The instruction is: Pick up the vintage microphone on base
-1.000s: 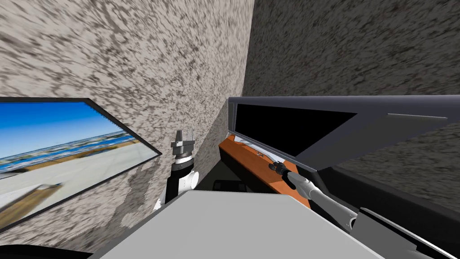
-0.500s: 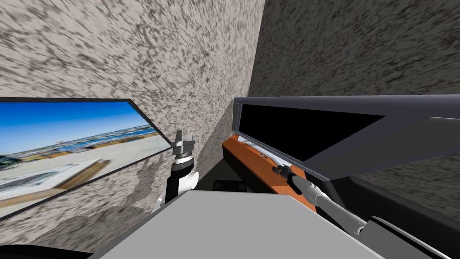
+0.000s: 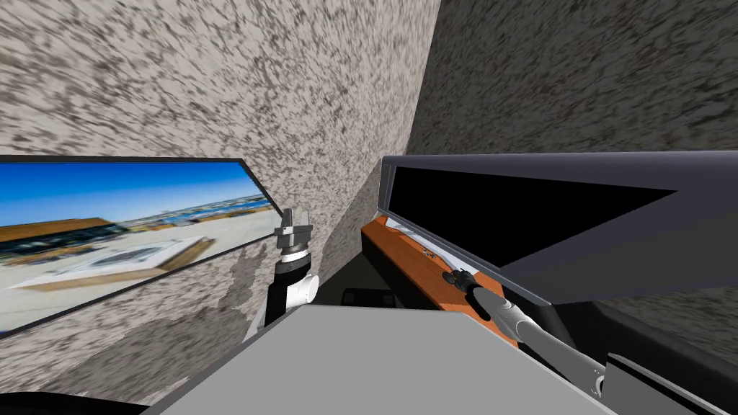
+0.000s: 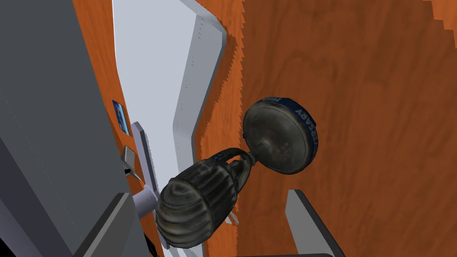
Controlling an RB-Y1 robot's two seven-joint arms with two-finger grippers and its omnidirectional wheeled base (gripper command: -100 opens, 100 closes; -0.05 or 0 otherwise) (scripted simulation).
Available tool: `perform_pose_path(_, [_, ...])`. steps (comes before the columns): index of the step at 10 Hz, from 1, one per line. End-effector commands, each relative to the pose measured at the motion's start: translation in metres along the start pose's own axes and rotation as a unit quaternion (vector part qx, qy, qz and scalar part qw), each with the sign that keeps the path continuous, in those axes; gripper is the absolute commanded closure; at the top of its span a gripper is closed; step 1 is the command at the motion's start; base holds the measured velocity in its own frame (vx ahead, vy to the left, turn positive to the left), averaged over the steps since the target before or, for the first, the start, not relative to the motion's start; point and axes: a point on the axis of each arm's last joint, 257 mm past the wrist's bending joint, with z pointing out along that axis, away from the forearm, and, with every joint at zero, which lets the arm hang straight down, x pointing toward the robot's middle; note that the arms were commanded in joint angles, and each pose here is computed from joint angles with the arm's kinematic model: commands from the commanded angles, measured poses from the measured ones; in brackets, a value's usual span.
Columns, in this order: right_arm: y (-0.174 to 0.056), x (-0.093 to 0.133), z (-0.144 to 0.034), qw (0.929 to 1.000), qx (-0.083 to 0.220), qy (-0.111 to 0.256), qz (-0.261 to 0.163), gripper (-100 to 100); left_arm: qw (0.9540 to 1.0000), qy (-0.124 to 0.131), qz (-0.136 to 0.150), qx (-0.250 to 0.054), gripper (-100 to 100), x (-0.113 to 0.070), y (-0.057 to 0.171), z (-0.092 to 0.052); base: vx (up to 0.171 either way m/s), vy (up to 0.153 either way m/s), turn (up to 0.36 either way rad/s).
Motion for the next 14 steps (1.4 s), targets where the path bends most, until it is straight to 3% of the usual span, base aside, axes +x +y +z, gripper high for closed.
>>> perform_pose_path(1, [0.001,0.012,-0.002,0.9999,0.004,0.009,0.013,-100,1.0,0.0,0.0,0.0,0,0.0,0.0,0.0,-0.062,-0.025,0.181])
perform_pose_path(2, [0.001,0.012,-0.002,0.9998,0.004,0.009,0.015,-100,1.0,0.0,0.0,0.0,0,0.0,0.0,0.0,-0.02,-0.011,-0.006])
perform_pose_path(3, [0.001,0.032,-0.008,0.9994,0.011,0.025,0.023,-100,1.0,0.0,0.0,0.0,0,0.0,0.0,0.0,-0.037,0.002,0.351])
perform_pose_path(4, [0.001,0.032,-0.008,0.9992,0.011,0.025,0.03,-100,1.0,0.0,0.0,0.0,0,0.0,0.0,0.0,-0.04,-0.012,0.199])
perform_pose_path(5, [0.0,0.052,-0.013,0.9985,0.018,0.04,0.034,-100,1.0,0.0,0.0,0.0,0,0.0,0.0,0.0,-0.067,-0.01,0.361])
perform_pose_path(8, [-0.001,0.052,-0.014,0.9982,0.019,0.04,0.042,-100,1.0,0.0,0.0,0.0,0,0.0,0.0,0.0,-0.032,-0.006,0.024])
perform_pose_path(9, [0.0,0.052,-0.014,0.9981,0.018,0.04,0.043,100,1.0,0.0,0.0,0.0,0,0.0,0.0,0.0,0.0,0.0,0.0])
perform_pose_path(13, [-0.003,0.052,-0.013,0.9981,0.02,0.04,0.043,100,1.0,0.0,0.0,0.0,0,0.0,0.0,0.0,0.001,-0.002,0.0])
perform_pose_path(14, [-0.003,0.052,-0.013,0.9981,0.02,0.04,0.043,0,1.0,0.0,0.0,0.0,0,0.0,0.0,0.0,0.0,0.0,0.0])
